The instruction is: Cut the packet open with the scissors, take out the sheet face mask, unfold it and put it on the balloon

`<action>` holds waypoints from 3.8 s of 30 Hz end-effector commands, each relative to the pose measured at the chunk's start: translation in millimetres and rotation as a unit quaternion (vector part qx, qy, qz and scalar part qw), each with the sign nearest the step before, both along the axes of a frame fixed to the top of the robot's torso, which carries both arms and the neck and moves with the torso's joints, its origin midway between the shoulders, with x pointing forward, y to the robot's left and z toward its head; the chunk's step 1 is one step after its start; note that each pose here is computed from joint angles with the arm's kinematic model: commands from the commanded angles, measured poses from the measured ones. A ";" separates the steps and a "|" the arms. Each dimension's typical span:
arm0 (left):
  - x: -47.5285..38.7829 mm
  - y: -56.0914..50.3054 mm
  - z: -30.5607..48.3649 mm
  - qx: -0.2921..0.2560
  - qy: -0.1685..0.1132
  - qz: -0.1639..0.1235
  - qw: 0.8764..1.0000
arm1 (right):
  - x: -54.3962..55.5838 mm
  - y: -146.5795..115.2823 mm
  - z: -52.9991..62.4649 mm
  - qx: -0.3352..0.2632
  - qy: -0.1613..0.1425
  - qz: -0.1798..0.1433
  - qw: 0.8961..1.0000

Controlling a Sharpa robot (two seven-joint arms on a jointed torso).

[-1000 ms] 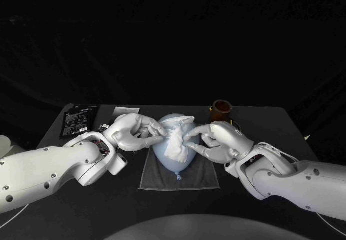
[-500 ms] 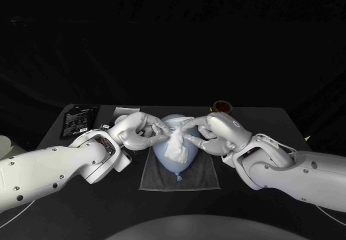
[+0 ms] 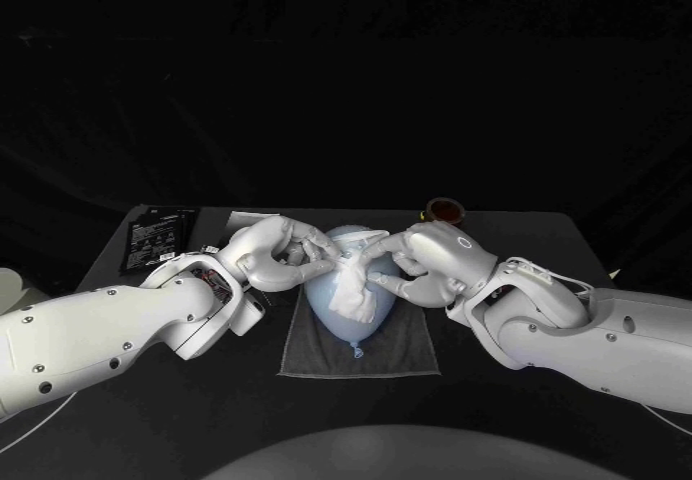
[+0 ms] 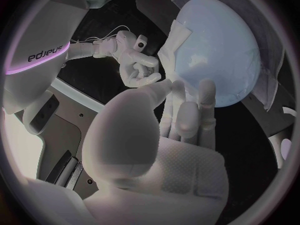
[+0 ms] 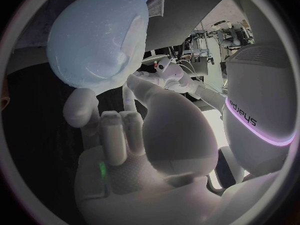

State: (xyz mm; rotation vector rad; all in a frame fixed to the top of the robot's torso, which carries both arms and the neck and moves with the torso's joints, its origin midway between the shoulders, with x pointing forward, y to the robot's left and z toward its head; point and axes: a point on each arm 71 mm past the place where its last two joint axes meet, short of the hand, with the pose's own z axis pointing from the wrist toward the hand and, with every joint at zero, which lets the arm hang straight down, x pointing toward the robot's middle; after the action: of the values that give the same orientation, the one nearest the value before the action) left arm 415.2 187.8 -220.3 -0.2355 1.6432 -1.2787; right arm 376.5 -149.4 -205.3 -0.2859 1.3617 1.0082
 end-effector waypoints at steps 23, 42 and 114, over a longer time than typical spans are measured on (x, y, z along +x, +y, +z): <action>4.3 1.6 -7.6 0.020 0.039 0.009 0.999 | -12.0 10.9 -8.4 -0.042 -0.052 0.055 0.996; 5.4 0.8 -8.8 0.017 0.050 0.010 0.999 | -6.5 20.9 -12.0 -0.045 -0.066 0.057 0.995; 9.5 3.8 -10.8 0.017 0.065 0.014 0.998 | 8.3 23.6 -18.9 -0.074 -0.076 0.054 0.993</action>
State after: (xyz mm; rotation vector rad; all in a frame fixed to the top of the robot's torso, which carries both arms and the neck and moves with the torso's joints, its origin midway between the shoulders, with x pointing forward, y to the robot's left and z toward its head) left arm 425.8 193.9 -230.2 -0.3256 1.7464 -1.2222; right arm 384.3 -126.8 -223.6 -0.5187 1.2890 0.9657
